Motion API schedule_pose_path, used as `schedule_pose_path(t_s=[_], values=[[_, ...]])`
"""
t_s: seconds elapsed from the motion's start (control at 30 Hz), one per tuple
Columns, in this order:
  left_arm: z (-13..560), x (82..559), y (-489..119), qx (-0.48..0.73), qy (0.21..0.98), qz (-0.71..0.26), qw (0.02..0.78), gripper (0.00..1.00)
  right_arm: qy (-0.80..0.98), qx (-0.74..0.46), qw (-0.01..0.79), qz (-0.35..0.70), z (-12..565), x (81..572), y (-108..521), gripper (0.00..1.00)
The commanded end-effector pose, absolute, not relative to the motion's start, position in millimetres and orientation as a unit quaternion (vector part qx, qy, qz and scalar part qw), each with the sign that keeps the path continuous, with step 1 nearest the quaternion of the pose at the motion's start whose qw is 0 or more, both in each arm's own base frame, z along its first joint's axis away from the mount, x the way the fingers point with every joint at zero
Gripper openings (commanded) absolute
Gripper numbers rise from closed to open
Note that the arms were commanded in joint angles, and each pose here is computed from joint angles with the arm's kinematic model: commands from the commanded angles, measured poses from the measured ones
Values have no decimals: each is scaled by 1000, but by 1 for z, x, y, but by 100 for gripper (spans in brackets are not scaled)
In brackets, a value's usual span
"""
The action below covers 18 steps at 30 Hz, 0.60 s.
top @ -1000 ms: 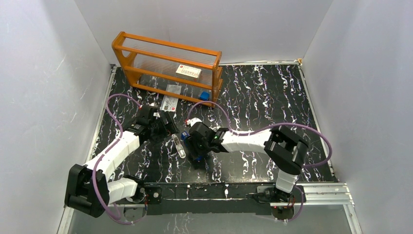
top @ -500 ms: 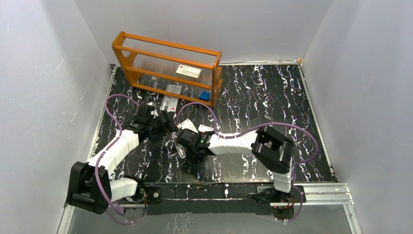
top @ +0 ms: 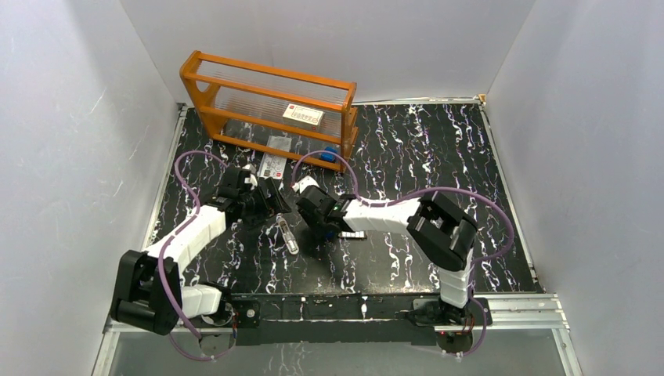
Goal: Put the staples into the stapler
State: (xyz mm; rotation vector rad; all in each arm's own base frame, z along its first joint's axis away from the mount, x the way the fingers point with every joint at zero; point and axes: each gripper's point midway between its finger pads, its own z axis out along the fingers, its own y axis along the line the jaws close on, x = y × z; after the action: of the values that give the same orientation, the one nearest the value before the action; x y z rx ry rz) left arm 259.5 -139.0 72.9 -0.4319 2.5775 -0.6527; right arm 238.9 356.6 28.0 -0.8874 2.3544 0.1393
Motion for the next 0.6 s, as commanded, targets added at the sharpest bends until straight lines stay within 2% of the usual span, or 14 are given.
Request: schedule_pose_path(t_s=[0.0,0.1,0.17,0.37,0.57], values=[[78,268,-146,-125,933,-253,223,89,867,-357,328,115,74,232,366,62],[81,271,-157,-115,929,-281,212,89,855,-338,350,180,106,222,375,73],[80,268,-164,-111,924,-302,205,89,851,-322,357,209,119,216,377,74],[77,262,-172,-84,921,-326,193,86,852,-291,336,276,125,187,379,64],[65,253,-168,-77,933,-309,166,82,848,-283,304,329,119,165,383,60]])
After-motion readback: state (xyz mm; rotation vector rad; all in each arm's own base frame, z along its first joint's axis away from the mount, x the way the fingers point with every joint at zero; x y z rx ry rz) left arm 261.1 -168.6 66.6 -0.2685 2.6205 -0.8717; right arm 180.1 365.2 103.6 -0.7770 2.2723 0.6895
